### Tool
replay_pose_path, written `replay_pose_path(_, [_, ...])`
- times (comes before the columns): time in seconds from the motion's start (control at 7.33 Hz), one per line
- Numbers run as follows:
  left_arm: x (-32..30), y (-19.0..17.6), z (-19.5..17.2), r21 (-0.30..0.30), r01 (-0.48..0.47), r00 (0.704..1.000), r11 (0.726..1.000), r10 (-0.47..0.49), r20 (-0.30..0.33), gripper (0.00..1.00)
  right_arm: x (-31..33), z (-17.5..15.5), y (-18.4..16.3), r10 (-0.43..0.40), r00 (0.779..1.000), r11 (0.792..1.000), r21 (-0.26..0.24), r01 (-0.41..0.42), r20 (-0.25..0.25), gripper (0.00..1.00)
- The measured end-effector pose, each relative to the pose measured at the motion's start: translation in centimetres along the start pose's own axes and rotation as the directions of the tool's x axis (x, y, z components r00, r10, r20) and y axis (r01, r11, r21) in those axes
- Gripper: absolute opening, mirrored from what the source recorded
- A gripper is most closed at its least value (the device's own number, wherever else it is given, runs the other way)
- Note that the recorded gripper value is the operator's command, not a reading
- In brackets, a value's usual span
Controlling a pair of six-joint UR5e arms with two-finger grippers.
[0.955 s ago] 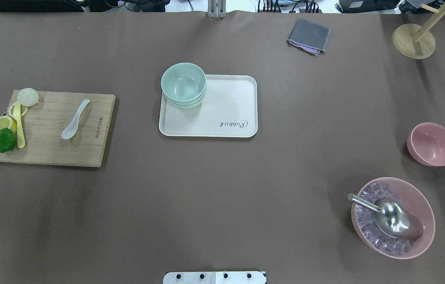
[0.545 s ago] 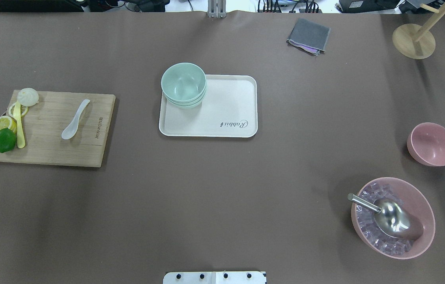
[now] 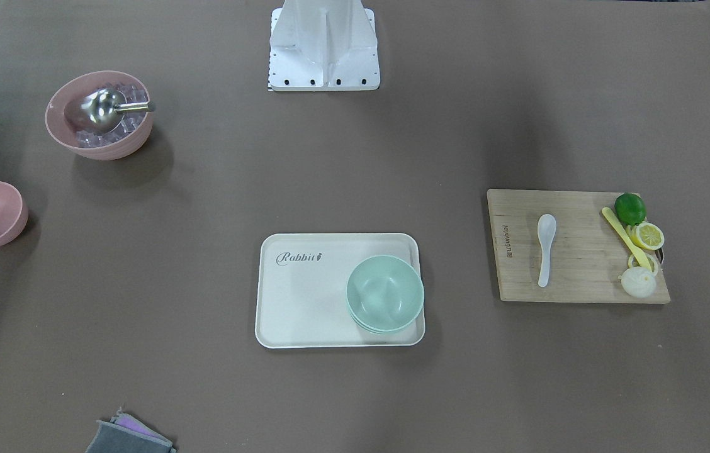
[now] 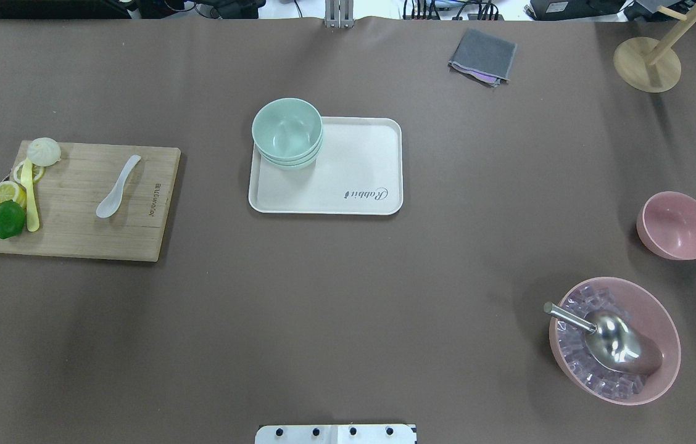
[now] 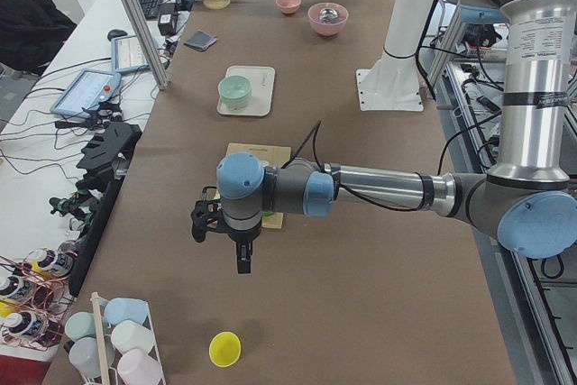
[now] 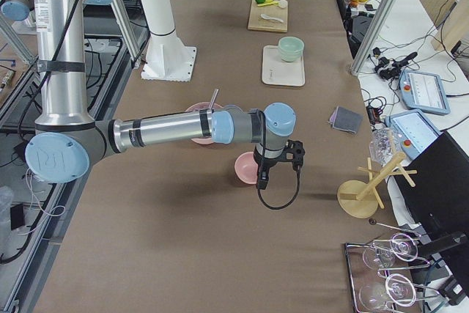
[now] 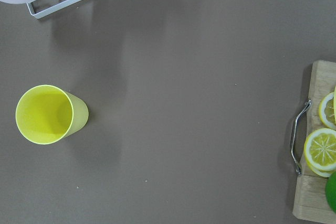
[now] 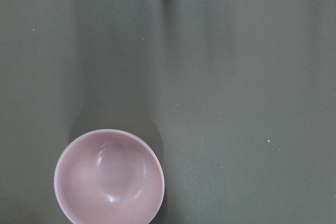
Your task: Stack pink bowl on green and place spoon
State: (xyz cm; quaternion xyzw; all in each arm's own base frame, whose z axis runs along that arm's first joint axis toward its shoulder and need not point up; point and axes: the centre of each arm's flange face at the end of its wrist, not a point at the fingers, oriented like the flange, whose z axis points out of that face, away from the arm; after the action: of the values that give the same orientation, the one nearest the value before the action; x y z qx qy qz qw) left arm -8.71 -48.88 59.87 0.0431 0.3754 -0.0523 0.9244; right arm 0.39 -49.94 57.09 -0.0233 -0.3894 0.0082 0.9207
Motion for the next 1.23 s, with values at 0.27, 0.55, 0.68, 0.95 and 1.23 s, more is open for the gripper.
replay_pose_path(0.27, [5.5,-3.0,-0.5,0.035,-0.11,0.994,0.993,0.111,-0.015,0.98,-1.8,1.4,-3.8,-0.097,0.995,0.994,0.057,0.097,0.003,1.0])
replay_pose_path(0.55, [9.9,-4.1,0.7,0.047,-0.11,0.993,0.993,0.112,-0.038,0.98,-2.3,5.1,-5.3,-0.15,0.988,0.985,0.096,0.145,0.04,1.0])
replay_pose_path(0.68, [12.2,-4.5,1.1,0.053,-0.123,0.991,0.991,0.126,-0.054,0.98,-2.8,6.4,-5.0,-0.142,0.987,0.986,0.104,0.133,0.082,1.0])
replay_pose_path(0.95, [16.9,-4.5,2.7,0.044,-0.183,0.976,0.982,0.187,-0.11,0.98,-2.3,9.5,-1.7,-0.153,0.98,0.983,0.12,0.137,0.131,1.0])
replay_pose_path(1.23, [18.9,-4.5,3.5,0.032,-0.146,0.979,0.989,0.149,-0.137,0.98,-1.9,13.0,1.3,-0.168,0.978,0.981,0.122,0.153,0.126,1.0])
